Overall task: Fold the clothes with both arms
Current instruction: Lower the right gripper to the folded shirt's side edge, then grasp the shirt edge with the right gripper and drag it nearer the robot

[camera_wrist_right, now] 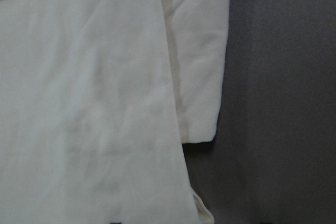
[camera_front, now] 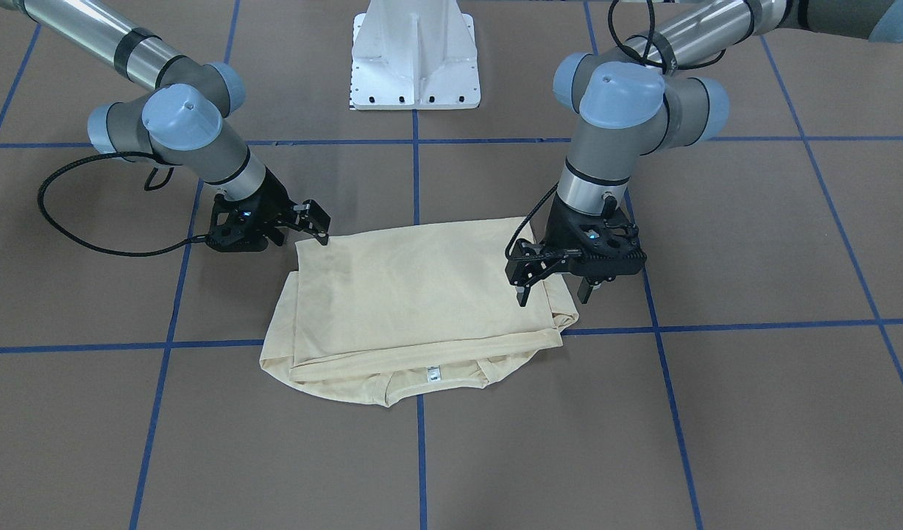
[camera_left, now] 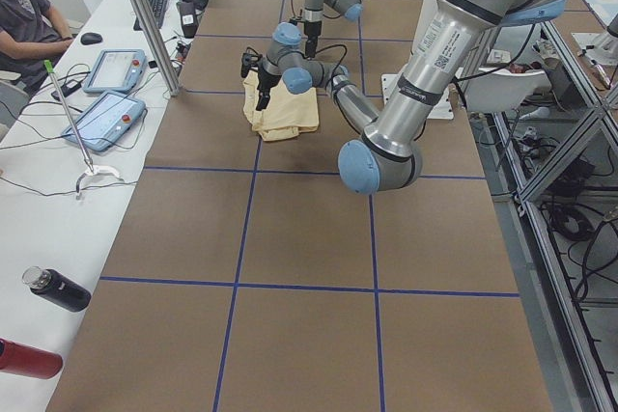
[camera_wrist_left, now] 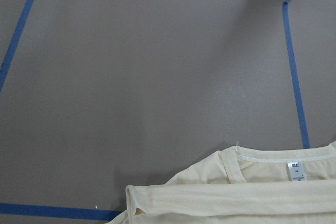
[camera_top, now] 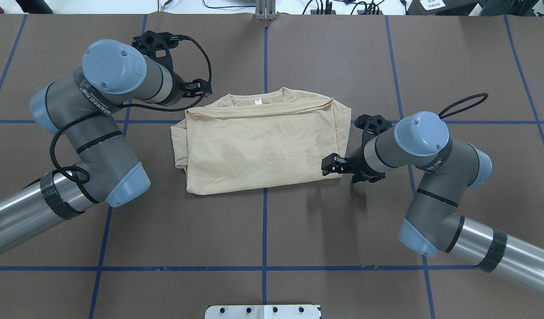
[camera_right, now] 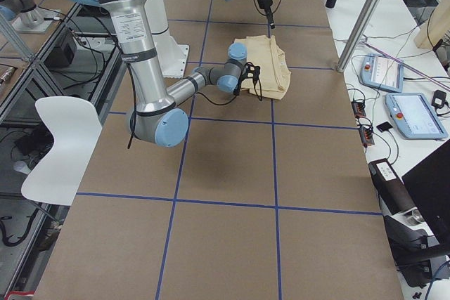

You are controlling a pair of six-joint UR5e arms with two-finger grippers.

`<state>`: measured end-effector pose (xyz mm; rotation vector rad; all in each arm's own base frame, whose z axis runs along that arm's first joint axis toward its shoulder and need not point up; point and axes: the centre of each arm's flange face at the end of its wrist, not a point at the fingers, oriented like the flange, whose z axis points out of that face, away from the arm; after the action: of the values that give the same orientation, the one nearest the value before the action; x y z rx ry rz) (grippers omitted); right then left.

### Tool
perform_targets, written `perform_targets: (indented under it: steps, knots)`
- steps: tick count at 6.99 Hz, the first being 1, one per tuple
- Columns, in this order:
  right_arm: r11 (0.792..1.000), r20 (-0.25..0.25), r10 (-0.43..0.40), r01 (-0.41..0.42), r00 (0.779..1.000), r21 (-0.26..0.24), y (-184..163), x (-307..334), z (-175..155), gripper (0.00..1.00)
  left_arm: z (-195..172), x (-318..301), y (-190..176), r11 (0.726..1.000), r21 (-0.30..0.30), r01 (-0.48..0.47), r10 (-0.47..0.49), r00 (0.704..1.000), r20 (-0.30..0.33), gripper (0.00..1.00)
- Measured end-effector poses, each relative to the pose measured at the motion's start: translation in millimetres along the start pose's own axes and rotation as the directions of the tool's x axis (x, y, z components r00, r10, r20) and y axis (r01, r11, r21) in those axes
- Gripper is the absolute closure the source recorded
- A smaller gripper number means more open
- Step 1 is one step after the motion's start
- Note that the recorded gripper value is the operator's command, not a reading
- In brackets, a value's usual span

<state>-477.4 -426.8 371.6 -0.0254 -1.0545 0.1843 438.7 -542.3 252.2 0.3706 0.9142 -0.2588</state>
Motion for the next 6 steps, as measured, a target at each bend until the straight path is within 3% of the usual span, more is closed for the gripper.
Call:
perform_targets:
  steps: [1, 3, 4, 5, 6]
  knots:
    - [1.000, 0.003, -0.001, 0.001, 1.000, -0.002, 0.3, -1.4, -0.7, 0.58, 0.0, -0.1, -0.1, 1.000, 0.000, 0.001, -0.001, 1.000, 0.000, 0.01]
    - [1.000, 0.003, -0.001, 0.001, 1.000, -0.002, 0.4, -1.4, -0.9, 0.68, 0.7, -0.6, 0.9, 1.000, -0.001, 0.000, 0.000, 1.000, 0.002, 0.01]
    - [1.000, 0.001, 0.000, 0.000, 1.000, 0.000, 0.3, -0.1, -0.4, 0.88, 1.4, -1.4, 1.6, 1.000, -0.002, 0.000, 0.000, 1.000, 0.003, 0.01]
    - [1.000, -0.001, 0.000, 0.000, 1.000, 0.002, 0.1, 0.9, 0.1, 1.00, 1.8, -2.2, 2.0, 1.000, -0.003, 0.001, -0.001, 1.000, 0.004, 0.01]
    - [1.000, -0.004, 0.001, -0.001, 1.000, 0.003, 0.0, 2.7, 0.4, 1.00, 1.9, -2.5, 2.3, 1.000, -0.003, 0.004, -0.004, 1.000, 0.005, 0.01]
